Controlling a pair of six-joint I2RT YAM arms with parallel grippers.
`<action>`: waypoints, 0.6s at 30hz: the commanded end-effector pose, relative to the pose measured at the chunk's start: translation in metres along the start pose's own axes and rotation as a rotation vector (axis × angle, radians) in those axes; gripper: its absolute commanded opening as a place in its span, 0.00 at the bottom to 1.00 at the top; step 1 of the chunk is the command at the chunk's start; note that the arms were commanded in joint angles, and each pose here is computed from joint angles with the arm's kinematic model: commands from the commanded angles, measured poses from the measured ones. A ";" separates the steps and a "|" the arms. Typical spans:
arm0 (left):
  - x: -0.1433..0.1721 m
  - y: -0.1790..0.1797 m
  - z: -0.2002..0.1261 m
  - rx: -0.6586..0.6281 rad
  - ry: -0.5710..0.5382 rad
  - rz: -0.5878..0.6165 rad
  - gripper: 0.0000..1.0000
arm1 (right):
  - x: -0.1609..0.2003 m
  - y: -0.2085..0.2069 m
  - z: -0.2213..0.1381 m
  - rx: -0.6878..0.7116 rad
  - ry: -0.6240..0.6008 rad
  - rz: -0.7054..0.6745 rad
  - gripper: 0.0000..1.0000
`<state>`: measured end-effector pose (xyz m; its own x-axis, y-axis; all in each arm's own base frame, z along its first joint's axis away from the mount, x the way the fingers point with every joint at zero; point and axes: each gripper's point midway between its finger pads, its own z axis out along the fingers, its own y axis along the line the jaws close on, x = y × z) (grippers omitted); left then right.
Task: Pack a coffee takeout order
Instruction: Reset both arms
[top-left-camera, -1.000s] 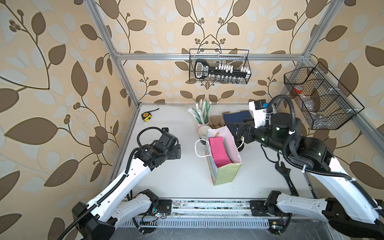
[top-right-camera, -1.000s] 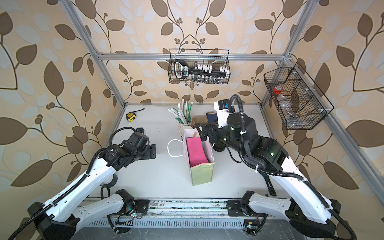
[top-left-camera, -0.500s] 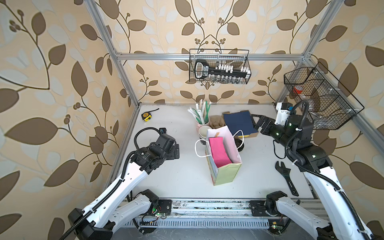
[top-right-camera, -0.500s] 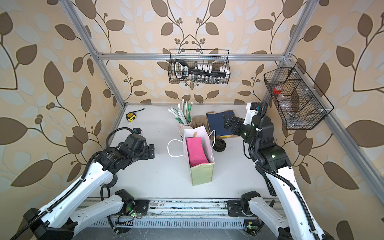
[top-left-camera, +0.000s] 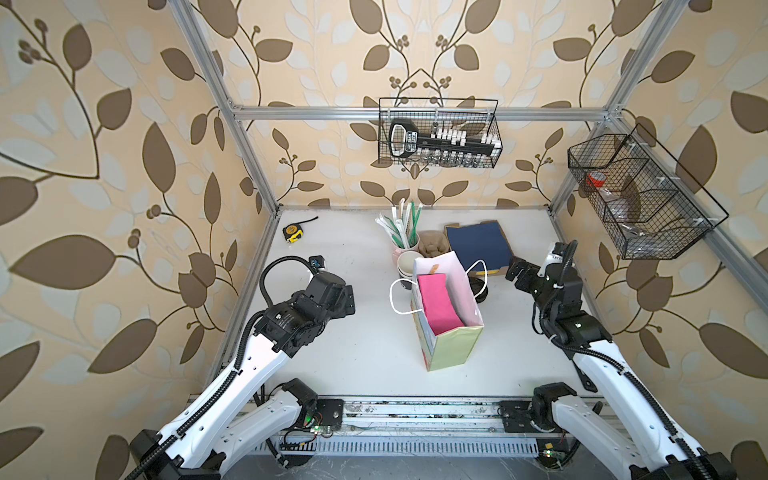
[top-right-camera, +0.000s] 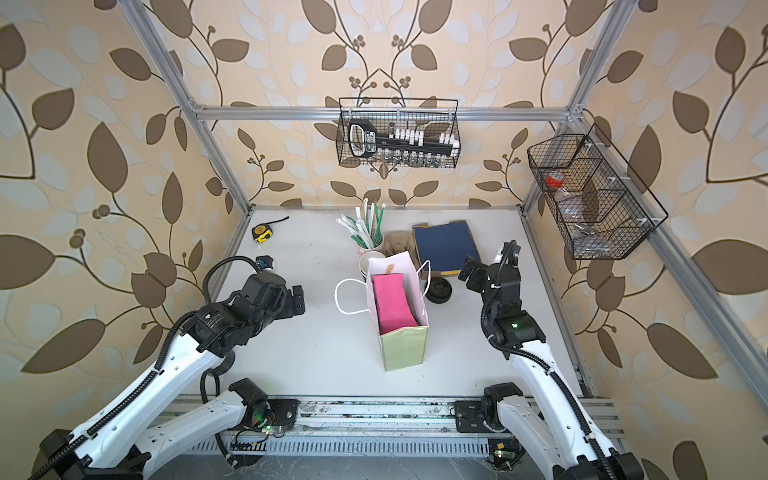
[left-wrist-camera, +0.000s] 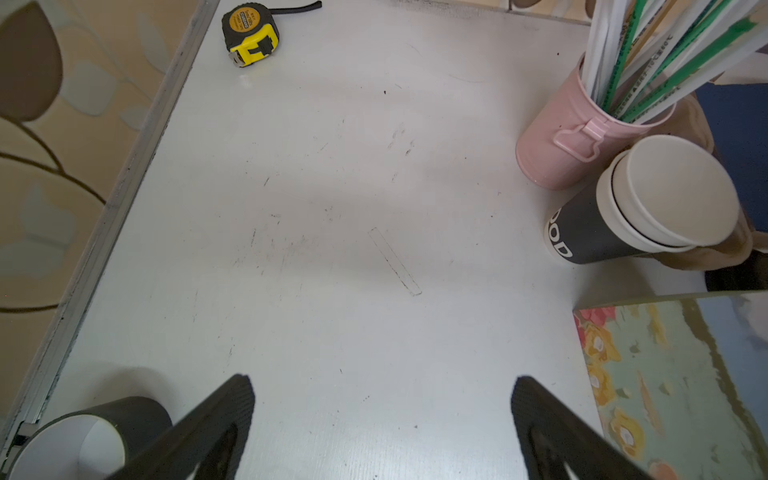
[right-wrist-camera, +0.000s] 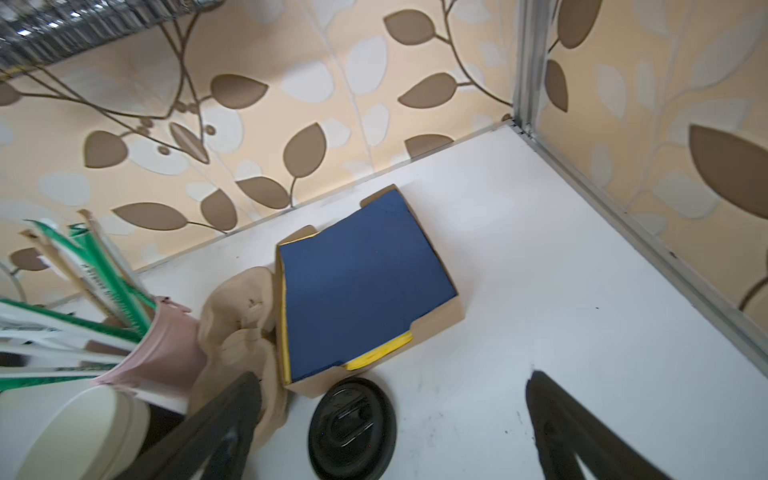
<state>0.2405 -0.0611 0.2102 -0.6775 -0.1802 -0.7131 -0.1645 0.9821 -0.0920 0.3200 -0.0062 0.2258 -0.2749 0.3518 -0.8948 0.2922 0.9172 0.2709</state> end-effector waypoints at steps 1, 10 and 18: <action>-0.011 0.009 0.000 -0.058 -0.049 -0.056 0.99 | -0.020 -0.016 0.003 0.092 -0.146 -0.043 1.00; -0.013 0.014 0.012 -0.128 -0.057 -0.070 0.99 | 0.021 -0.057 0.006 0.212 -0.237 -0.159 1.00; -0.020 0.015 0.018 -0.128 -0.148 -0.062 0.99 | 0.041 -0.062 0.019 0.211 -0.259 -0.156 1.00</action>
<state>0.2563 -0.0512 0.1955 -0.6326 -0.2103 -0.7454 -0.2592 0.9644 -0.0521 0.3073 -0.0481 0.1519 -0.1951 0.1430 -0.9703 0.4447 0.8947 0.0424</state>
